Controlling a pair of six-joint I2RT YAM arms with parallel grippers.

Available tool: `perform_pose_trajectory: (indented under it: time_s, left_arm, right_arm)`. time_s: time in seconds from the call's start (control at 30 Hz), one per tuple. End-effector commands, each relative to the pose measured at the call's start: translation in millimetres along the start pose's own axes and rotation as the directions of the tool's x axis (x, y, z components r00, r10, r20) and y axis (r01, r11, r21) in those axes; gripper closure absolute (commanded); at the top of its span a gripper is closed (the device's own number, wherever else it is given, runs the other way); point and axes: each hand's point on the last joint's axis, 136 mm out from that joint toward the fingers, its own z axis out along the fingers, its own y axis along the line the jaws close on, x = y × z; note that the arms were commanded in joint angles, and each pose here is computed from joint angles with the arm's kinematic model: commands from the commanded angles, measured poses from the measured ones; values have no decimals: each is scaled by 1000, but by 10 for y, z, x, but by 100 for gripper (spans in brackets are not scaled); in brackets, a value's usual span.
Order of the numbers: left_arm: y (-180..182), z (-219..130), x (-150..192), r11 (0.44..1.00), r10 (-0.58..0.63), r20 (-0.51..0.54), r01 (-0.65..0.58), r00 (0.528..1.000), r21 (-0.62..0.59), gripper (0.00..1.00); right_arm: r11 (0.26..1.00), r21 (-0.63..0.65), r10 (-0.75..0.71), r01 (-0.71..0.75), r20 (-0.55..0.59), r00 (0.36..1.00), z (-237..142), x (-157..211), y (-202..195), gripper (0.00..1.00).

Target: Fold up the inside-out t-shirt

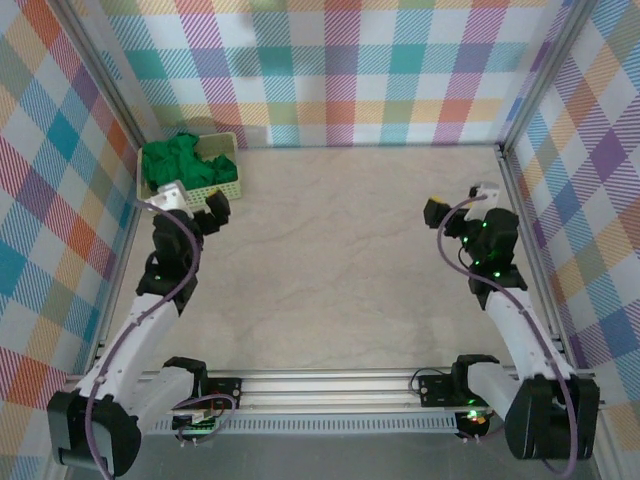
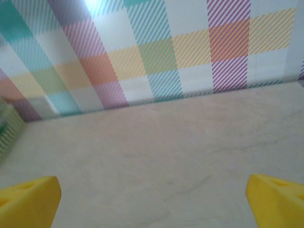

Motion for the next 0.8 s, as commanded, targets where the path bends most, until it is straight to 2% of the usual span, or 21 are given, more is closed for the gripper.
perform_pose_trajectory:
  time_s: [0.0, 0.07, 0.1, 0.13, 0.17, 0.27, 0.4, 0.63, 0.77]
  left_arm:
    - [245, -168, 128, 978, -128, -145, 102, 981, -180, 0]
    - [443, -224, 145, 935, -215, -142, 162, 966, -314, 0]
    - [416, -180, 138, 942, -200, -153, 147, 968, -303, 0]
    - [430, -125, 141, 940, -171, -168, 110, 971, -322, 0]
    - [521, -92, 152, 913, -171, -183, 86, 968, -398, 0]
    - [575, 196, 194, 866, -121, -266, -29, 956, -498, 0]
    - [568, 728, 317, 839, -140, -350, -76, 926, -538, 0]
    - [760, 1717, 419, 779, -185, -415, -124, 891, -614, 0]
    - [832, 2158, 482, 783, -194, -426, -122, 884, -610, 0]
  right_arm:
    - [963, 134, 252, -233, -155, 955, -245, 160, -79, 0]
    - [965, 111, 255, -238, -171, 952, -290, 141, -23, 0]
    - [965, 99, 257, -243, -180, 949, -291, 156, 1, 0]
    - [964, 84, 263, -251, -196, 945, -290, 187, 32, 0]
    - [964, 69, 264, -255, -208, 942, -285, 205, 61, 0]
    - [962, 50, 273, -268, -242, 931, -250, 259, 101, 0]
    - [962, 41, 270, -270, -297, 916, -184, 341, 126, 0]
    - [954, -2, 276, -298, -377, 884, -159, 562, 212, 0]
    - [951, -5, 282, -309, -401, 872, -175, 671, 216, 0]
